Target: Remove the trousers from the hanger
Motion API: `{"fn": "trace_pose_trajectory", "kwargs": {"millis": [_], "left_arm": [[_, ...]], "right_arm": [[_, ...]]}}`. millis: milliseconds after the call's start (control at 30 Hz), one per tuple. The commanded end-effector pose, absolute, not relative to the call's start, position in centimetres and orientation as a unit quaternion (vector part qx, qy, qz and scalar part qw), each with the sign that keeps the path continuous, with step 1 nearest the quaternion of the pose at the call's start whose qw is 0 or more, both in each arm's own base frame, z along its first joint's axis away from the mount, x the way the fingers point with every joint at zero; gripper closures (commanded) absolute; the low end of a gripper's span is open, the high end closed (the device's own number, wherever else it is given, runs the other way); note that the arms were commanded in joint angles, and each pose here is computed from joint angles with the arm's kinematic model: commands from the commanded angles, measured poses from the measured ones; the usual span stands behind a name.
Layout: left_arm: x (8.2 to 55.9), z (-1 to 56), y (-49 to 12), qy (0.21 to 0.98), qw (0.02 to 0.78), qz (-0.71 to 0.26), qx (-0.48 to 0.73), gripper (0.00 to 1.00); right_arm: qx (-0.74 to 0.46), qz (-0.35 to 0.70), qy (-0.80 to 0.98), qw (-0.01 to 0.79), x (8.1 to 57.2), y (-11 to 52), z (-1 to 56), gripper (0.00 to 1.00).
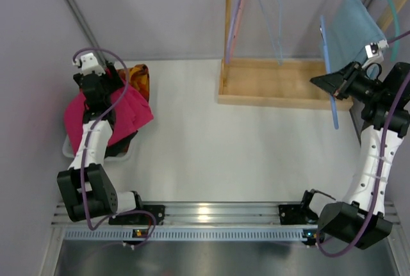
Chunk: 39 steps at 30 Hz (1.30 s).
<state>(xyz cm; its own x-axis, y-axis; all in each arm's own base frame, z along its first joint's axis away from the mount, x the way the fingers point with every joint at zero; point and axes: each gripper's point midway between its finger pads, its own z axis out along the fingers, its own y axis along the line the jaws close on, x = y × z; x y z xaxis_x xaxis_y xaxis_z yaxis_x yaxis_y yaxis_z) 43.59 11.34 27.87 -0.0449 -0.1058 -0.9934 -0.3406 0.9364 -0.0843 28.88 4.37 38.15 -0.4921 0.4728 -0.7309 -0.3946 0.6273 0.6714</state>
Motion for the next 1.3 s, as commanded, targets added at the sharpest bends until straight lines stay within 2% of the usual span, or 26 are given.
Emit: {"fn": "trace_pose_trajectory", "kwargs": {"millis": [0,33,67,367,533,767,1000,1267], "left_arm": [[42.6,28.1,10.8,0.737,0.655,0.083,-0.142,0.10],[42.3,28.4,10.7,0.739,0.655,0.083,-0.138,0.02],[41.4,29.4,10.3,0.736,0.659,0.079,-0.136,0.02],[38.4,36.9,4.9,0.698,0.711,-0.023,-0.078,0.01],[37.4,38.6,2.8,0.683,0.725,-0.060,-0.065,0.02],[37.0,37.4,0.5,0.702,0.705,-0.086,-0.047,0.01],[36.9,36.6,0.3,0.712,0.695,-0.088,-0.052,0.02],[36.8,36.0,-0.1,0.716,0.691,-0.089,-0.049,0.01]], "right_arm": [[-0.022,0.401,0.740,0.539,29.1,5.0,41.6,1.00],[-0.030,0.401,0.744,0.533,29.5,5.3,41.5,1.00],[-0.027,0.400,0.750,0.526,29.6,5.5,41.5,1.00],[-0.023,0.387,0.749,0.537,34.0,6.6,45.1,1.00],[-0.006,0.473,0.697,0.539,36.9,8.0,48.9,1.00],[-0.004,0.534,0.648,0.542,39.8,9.9,53.1,1.00],[-0.013,0.547,0.635,0.545,42.0,11.5,54.1,1.00],[-0.021,0.554,0.614,0.562,41.5,12.1,55.9,1.00]]}}
